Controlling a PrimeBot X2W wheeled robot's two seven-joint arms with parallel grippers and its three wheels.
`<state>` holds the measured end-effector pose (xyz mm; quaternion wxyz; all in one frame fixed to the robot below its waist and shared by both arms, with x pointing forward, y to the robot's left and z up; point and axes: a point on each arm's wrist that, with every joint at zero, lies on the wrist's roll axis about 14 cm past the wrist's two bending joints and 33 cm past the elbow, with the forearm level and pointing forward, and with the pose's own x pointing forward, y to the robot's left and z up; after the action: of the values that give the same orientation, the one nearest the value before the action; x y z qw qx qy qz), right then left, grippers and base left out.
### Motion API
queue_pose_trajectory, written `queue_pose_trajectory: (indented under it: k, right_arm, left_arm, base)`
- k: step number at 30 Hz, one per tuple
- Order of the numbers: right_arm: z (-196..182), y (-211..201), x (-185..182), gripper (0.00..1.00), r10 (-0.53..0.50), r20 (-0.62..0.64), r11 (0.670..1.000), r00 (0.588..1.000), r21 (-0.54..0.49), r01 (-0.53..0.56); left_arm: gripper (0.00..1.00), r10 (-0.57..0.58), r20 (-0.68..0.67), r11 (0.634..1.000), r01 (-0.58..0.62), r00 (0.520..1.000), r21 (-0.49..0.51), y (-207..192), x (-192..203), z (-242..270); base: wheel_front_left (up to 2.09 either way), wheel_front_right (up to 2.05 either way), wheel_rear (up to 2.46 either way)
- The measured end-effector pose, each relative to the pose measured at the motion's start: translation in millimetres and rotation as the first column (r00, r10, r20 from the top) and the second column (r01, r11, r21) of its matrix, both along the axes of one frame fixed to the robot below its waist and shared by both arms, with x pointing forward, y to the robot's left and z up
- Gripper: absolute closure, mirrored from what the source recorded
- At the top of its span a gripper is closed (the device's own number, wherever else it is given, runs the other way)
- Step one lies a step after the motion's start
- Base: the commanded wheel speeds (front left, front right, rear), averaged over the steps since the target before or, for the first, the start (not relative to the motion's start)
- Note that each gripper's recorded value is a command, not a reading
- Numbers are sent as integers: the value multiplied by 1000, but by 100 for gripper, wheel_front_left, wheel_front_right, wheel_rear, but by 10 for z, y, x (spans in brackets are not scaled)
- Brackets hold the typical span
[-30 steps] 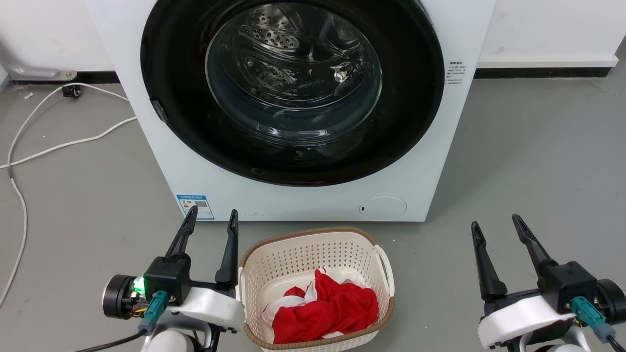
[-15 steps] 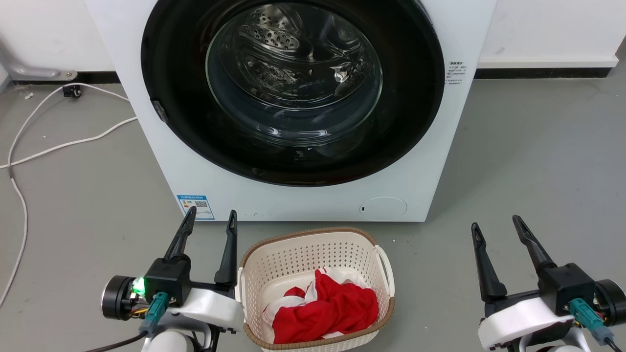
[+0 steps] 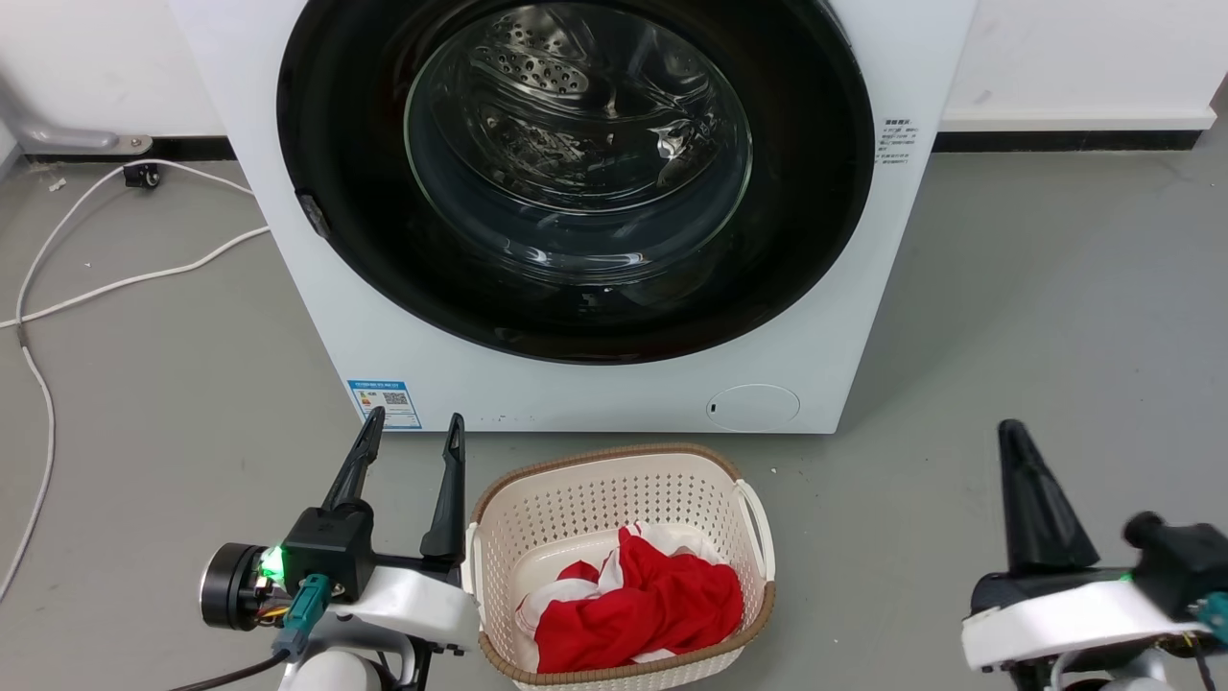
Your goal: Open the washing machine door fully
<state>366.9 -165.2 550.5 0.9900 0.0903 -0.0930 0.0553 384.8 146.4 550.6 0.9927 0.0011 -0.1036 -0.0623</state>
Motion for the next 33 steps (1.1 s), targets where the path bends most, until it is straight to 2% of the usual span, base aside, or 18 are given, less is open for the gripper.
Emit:
queue_pose_trajectory:
  k: [1,3,5,6,8,9,11,14,18,20,23,24,26,27,29,31,32,33]
  right_arm:
    - [41,-123,13,100,-27,15,982,1000,187,24]
    - [82,-219,19,100,-51,30,956,998,291,40]
    - [140,-334,38,100,-80,48,901,996,430,51]
    - [160,-387,47,100,-91,53,860,994,508,51]
    - [165,-512,65,100,-118,53,736,992,675,51]
    - [152,-575,75,100,-131,49,660,990,749,50]
    - [135,-687,105,100,-151,44,478,988,878,34]
    - [201,-827,180,100,-168,61,312,984,950,-6]
    - [260,-984,336,100,-166,73,180,983,983,-42]
    - [323,-1033,465,100,-140,85,148,986,987,-64]
    - [460,-1140,685,100,-107,103,137,989,987,-88]
    - [513,-1183,756,100,-100,106,162,989,983,-89]
    - [566,-1205,837,100,-91,110,173,990,981,-93]
    - [652,-1236,1004,100,-65,107,205,992,974,-92]
    - [700,-1255,1095,100,-54,105,216,993,972,-91]
    - [848,-1270,1271,100,-25,108,273,994,957,-97]
    - [915,-1271,1362,100,-12,108,286,994,953,-100]
    - [979,-1267,1448,100,4,104,314,995,944,-100]
  left_arm:
    - [0,1,1,1000,-1,1000,-2,1,-2,2]
    - [0,3,1,1000,-3,1000,-3,4,-3,4]
    - [0,5,1,1000,-5,1000,-4,8,-3,4]
    - [0,6,1,1000,-6,1000,-4,10,-3,4]
    - [0,7,1,1000,-7,1000,-5,13,-1,3]
    - [0,8,1,1000,-8,1000,-5,15,1,3]
    - [0,9,1,1000,-9,1000,-7,14,6,4]
    - [0,14,1,1000,-14,1000,-9,18,16,2]
    - [0,14,1,1000,-14,1000,-10,17,36,1]
    - [0,15,4,1000,-15,1000,-10,18,57,4]
    - [0,22,2,1000,-22,1000,-12,35,92,-4]
    - [0,24,3,1000,-24,1000,-13,37,111,-1]
    - [0,24,7,1000,-24,1000,-14,36,134,11]
    - [0,23,9,1000,-23,1000,-15,30,180,18]
    - [0,23,10,1000,-22,1000,-16,28,202,19]
    - [0,22,6,1000,-22,1000,-14,28,241,1]
    - [0,23,5,1000,-23,1000,-12,28,263,-8]
    - [0,22,6,1000,-22,1000,-12,26,286,-6]
  base:
    - [0,0,0]
    - [0,0,0]
    - [0,0,0]
    - [0,0,0]
    - [0,0,0]
    - [0,0,0]
    - [0,0,0]
    - [0,0,0]
    - [0,0,0]
    - [0,0,0]
    - [0,0,0]
    - [0,0,0]
    - [0,0,0]
    - [0,0,0]
    - [0,0,0]
    - [0,0,0]
    - [0,0,0]
    - [0,0,0]
